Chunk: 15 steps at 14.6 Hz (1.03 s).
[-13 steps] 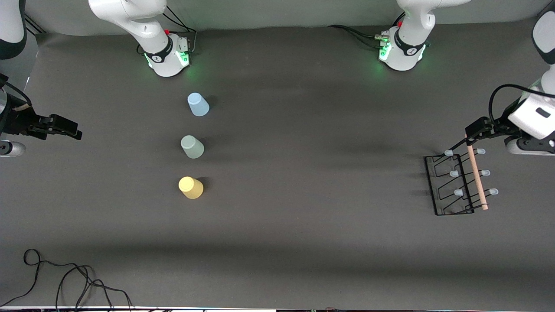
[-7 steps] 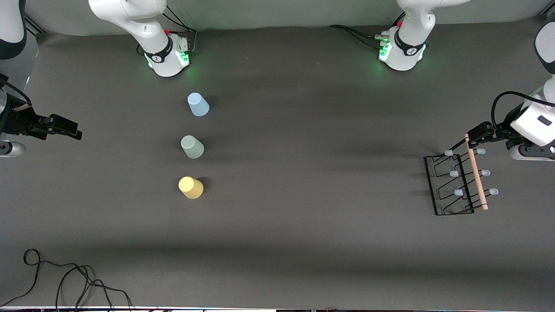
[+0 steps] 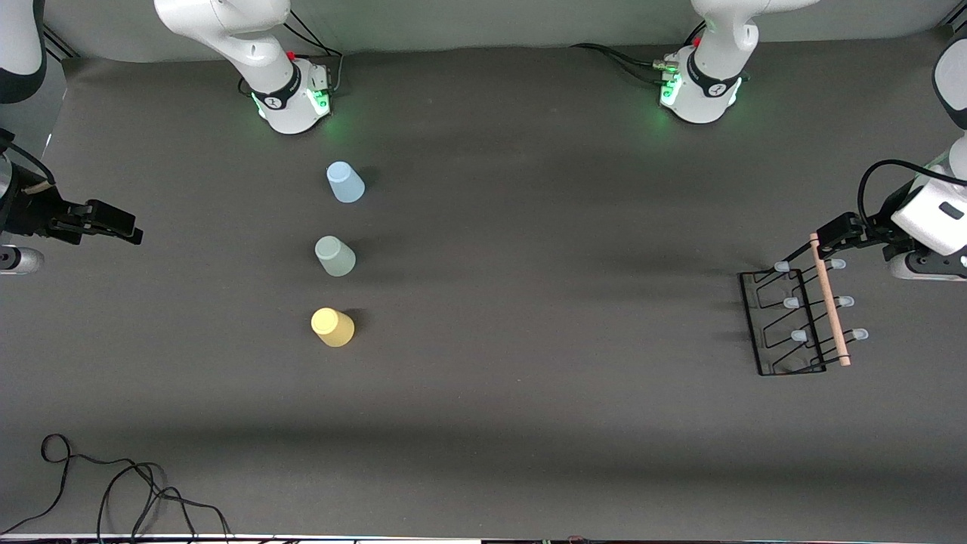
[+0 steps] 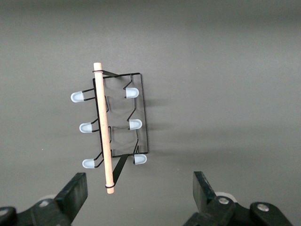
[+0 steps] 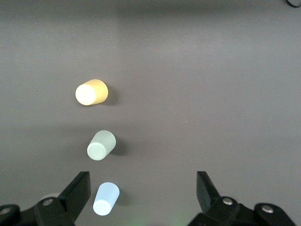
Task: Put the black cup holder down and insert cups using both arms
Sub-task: 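Lower the left gripper onto the wooden dowel of the black rack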
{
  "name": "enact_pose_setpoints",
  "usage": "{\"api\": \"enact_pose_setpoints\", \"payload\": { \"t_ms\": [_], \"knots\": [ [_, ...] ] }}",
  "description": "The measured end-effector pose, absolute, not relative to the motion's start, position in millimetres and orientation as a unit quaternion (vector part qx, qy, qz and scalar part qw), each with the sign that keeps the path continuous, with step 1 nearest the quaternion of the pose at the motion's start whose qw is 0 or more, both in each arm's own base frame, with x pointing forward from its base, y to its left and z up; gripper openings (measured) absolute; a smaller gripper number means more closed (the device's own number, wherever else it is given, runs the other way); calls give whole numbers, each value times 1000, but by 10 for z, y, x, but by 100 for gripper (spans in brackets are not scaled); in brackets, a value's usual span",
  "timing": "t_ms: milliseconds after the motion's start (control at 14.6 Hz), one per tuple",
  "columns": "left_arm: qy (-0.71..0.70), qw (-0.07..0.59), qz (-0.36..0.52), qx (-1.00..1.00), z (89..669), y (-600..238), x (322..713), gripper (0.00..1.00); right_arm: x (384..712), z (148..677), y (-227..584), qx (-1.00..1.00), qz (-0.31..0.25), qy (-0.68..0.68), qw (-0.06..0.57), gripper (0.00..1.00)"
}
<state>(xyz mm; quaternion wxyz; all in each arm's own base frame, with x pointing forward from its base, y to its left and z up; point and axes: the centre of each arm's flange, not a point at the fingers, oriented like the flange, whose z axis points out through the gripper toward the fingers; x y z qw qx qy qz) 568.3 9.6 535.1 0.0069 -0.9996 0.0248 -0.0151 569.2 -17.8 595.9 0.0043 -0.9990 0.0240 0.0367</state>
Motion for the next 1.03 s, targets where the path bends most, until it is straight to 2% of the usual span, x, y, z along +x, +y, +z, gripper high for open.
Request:
{"api": "enact_pose_setpoints", "payload": {
  "t_ms": [206,618,687,824,1030],
  "knots": [
    [22,15,-30,-999,5116,172,5722,100,5693,5959,-178,-999,37,24,4,100],
    [31,35,-34,-998,4144,538,5721,94,5693,5955,-176,-999,37,24,4,100],
    [31,34,-25,-999,4013,559,5706,86,5693,5954,-176,-999,37,24,4,100],
    [31,32,-11,-999,3782,588,5688,65,5694,5951,-168,-999,37,23,4,100],
    [29,32,-14,-999,3440,697,5618,63,5694,5948,-144,-999,37,21,4,100]
  ]
}}
